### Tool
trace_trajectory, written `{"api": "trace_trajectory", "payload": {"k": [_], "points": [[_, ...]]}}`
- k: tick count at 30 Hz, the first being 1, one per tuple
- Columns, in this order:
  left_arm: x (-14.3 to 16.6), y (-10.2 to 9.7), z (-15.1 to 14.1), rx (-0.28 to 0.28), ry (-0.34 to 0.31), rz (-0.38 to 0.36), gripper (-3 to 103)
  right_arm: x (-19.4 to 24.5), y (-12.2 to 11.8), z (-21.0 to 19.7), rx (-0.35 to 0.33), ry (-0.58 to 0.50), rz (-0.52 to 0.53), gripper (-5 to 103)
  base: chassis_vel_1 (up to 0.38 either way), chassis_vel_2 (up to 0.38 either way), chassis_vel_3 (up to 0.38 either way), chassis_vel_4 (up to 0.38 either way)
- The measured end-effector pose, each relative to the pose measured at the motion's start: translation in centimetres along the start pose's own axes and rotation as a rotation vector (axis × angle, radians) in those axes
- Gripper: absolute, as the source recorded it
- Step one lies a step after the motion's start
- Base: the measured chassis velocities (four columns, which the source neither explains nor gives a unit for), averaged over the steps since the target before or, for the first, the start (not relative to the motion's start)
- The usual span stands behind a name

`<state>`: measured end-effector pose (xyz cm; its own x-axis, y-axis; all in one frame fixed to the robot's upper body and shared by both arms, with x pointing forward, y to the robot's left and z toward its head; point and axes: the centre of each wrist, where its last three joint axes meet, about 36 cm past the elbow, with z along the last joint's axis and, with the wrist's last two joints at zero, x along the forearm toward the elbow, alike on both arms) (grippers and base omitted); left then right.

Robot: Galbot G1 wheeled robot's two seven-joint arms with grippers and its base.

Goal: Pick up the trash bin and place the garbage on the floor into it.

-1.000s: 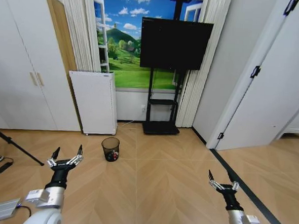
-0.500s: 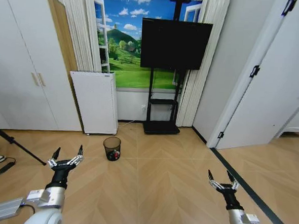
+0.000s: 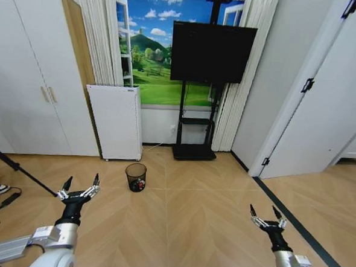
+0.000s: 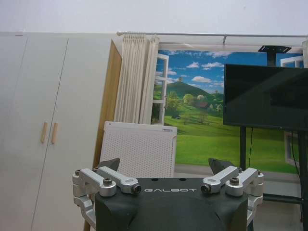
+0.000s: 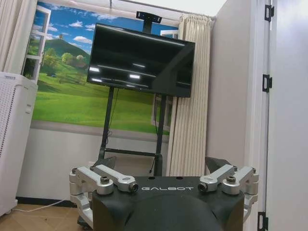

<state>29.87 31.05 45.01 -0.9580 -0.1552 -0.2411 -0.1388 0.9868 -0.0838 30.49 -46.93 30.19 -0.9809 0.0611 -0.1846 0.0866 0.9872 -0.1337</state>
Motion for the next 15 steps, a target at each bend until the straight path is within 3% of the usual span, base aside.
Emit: {"api": "trace_trajectory", "payload": {"k": [5,15], "points": [[-0.1,0.0,0.0,0.0,-0.003,0.0,100,-0.1,0.3,0.1,0.008,-0.001,0.013,100,0.018,0.033,-0.026,-0.036],[-0.1,0.0,0.0,0.0,-0.003,0.001,100,-0.4,1.3,0.5,-0.02,-0.049,0.023,100,0.134,0.104,-0.128,-0.095]]}}
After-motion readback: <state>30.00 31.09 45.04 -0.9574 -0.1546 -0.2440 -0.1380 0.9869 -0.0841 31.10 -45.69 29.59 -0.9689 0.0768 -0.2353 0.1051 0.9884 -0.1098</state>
